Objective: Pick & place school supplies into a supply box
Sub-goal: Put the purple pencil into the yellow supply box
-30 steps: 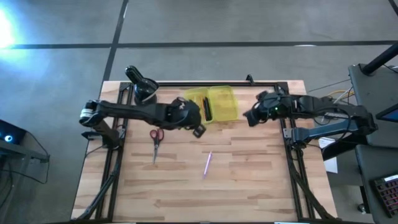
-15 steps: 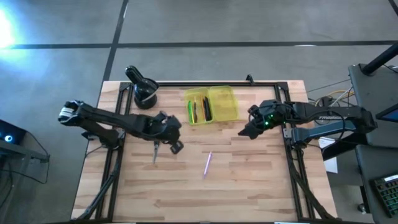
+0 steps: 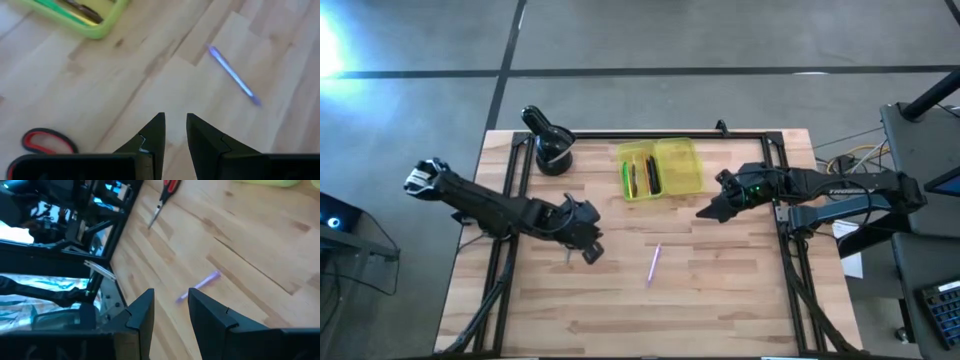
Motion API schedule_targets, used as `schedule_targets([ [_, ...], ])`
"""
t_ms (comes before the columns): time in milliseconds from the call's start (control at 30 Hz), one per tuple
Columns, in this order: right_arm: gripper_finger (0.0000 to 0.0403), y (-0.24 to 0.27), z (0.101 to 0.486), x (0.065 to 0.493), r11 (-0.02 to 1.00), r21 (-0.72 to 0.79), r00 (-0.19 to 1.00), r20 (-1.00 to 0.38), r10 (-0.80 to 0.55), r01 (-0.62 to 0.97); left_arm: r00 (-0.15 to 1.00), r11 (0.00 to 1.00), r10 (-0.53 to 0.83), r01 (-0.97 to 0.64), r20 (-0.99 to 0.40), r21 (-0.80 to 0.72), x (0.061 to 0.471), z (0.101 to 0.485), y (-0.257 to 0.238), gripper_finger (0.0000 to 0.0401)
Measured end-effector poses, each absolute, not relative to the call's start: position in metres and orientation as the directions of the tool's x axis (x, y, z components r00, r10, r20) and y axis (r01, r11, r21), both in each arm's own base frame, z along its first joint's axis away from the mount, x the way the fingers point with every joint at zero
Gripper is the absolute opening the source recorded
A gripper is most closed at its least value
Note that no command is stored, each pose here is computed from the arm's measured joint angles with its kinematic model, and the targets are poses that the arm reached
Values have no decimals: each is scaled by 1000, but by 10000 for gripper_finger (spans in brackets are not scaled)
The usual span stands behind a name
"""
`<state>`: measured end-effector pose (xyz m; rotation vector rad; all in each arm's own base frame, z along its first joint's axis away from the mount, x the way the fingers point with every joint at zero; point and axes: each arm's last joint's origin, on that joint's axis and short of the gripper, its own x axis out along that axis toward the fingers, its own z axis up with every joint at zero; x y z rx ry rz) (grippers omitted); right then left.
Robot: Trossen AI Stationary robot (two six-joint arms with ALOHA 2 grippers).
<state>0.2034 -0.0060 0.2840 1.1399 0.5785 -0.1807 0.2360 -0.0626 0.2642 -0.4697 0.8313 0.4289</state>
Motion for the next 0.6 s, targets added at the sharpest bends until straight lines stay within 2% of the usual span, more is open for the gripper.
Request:
schedule_targets([
  [233,112,-7,283,203,432,789,844,-526,107,437,658,814,148,-505,-738,-288,243,256,-66,62],
  [333,111,-7,283,203,475,772,843,-527,106,422,676,800,126,-502,-727,-328,246,255,-65,62],
  [433,111,-3,284,204,593,721,844,-522,123,359,676,802,126,-500,-727,-327,245,252,-65,62],
  [600,111,10,293,209,870,490,886,-426,180,59,670,803,126,-502,-732,-322,244,249,-65,62],
])
